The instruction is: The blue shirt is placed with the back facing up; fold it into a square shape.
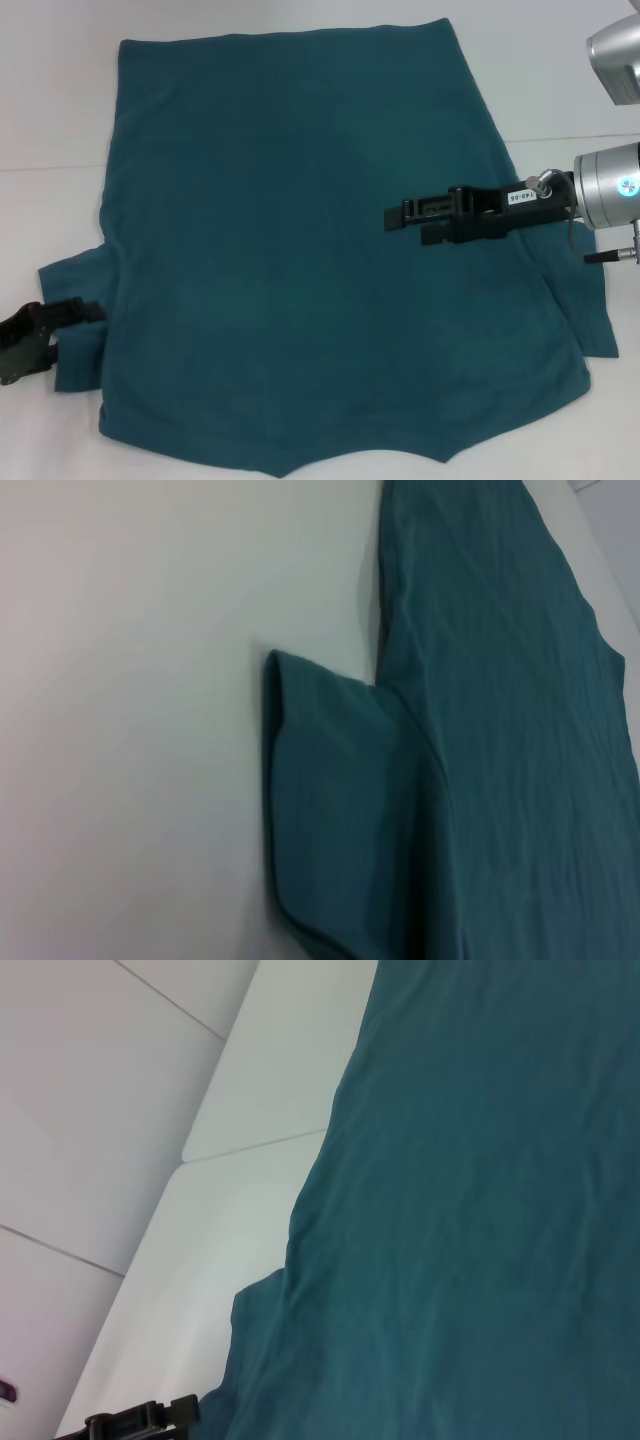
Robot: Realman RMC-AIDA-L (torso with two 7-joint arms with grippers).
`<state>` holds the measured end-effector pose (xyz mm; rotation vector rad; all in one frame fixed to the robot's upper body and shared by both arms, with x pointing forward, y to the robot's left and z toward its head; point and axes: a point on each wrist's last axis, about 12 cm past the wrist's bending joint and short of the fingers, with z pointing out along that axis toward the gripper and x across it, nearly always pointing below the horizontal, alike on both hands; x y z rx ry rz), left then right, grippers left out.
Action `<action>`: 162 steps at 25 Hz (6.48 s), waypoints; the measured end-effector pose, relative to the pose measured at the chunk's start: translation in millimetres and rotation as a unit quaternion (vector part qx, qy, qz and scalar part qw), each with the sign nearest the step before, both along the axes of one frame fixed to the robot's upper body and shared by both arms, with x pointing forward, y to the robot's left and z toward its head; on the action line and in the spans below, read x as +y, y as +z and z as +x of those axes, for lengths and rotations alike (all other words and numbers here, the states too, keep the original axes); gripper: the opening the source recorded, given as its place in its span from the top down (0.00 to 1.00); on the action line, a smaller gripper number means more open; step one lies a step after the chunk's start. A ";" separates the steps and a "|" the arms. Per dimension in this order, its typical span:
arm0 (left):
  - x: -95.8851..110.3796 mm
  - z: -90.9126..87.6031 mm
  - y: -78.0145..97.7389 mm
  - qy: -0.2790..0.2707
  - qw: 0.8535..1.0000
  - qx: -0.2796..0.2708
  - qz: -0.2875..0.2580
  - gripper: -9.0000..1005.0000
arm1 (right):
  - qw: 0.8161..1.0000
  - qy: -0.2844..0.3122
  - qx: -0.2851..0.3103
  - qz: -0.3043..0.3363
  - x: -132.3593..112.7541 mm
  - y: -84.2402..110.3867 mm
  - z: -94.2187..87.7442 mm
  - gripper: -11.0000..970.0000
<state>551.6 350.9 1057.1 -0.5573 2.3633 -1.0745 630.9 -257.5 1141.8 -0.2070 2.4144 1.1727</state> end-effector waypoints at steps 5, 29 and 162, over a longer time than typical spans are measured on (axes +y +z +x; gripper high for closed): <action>-0.5 -1.0 0.2 -0.003 1.000 0.001 -0.003 0.24 | 1.000 -0.004 -0.001 0.003 -1.4 0.3 0.2 0.08; 17.2 6.0 16.9 -0.027 0.998 -0.004 0.054 0.99 | 1.000 -0.006 0.001 0.005 -1.5 -0.3 -0.4 0.09; -44.3 81.3 30.4 0.006 0.990 0.027 0.135 0.46 | 1.000 -0.001 0.017 0.002 -0.5 -7.3 -5.3 0.13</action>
